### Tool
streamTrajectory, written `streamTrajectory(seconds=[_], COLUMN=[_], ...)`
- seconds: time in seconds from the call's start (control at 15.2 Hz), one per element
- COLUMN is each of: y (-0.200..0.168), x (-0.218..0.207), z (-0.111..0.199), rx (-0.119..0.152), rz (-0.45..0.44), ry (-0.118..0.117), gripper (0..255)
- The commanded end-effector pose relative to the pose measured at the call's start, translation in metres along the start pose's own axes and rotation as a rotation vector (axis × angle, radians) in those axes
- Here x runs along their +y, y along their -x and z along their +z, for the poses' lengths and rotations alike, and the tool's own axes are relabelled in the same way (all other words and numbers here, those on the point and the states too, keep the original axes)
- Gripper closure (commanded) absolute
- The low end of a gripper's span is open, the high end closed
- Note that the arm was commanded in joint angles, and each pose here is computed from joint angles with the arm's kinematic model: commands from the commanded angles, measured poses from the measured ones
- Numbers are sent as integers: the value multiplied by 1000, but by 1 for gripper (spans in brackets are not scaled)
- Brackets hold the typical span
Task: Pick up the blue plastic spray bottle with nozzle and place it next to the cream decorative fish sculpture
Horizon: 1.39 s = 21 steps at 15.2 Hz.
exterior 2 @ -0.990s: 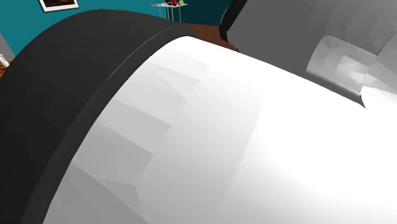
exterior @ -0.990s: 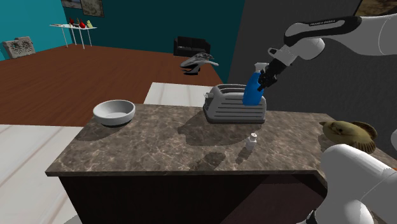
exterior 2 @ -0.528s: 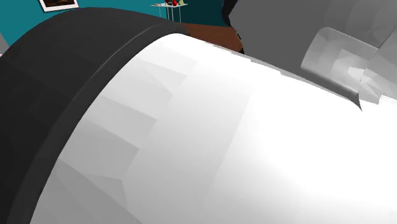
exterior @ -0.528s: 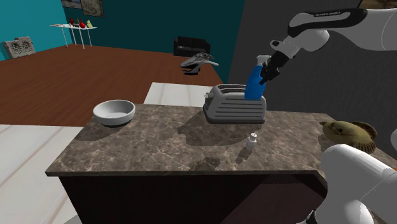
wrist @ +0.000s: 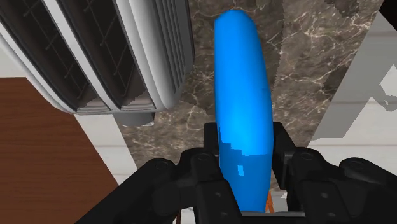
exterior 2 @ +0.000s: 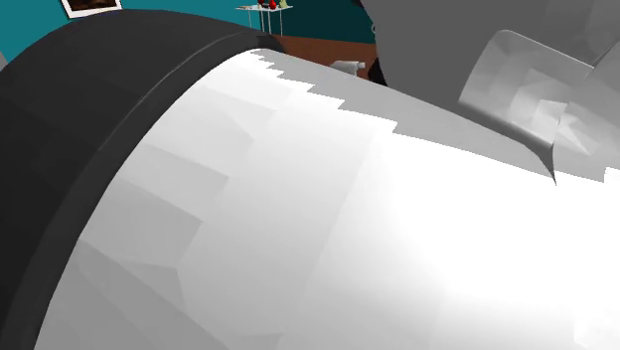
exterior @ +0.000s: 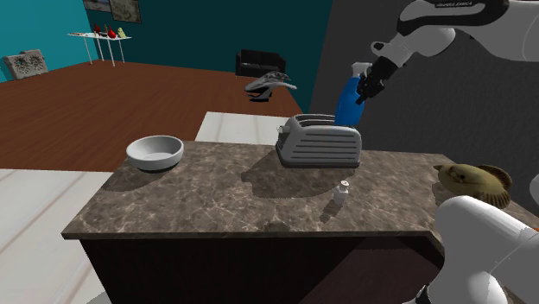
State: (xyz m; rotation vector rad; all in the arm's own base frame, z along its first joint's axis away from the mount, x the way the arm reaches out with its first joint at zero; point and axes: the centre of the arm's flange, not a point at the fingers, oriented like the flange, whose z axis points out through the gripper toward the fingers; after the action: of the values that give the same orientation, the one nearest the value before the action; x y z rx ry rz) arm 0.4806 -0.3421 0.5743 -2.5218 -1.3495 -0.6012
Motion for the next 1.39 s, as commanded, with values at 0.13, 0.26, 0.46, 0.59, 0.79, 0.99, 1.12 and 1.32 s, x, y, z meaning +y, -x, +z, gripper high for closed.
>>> streamTrajectory(seconds=[0.13,0.26,0.46,0.59,0.79,0.99,1.12,1.32], y=[-9,-14,-7,15,48,82,104,137], x=[0,0,-6,-19,-38,-57,-70,-89], z=[-19,-28,-39,-46,-56,-66,-73,-83], rx=[0,0,0,0,0,0,0,0], rz=[0,0,0,0,0,0,0,0], ry=[0,0,0,0,0,0,0,0], gripper=[255,255,255,255,255,255,255,255])
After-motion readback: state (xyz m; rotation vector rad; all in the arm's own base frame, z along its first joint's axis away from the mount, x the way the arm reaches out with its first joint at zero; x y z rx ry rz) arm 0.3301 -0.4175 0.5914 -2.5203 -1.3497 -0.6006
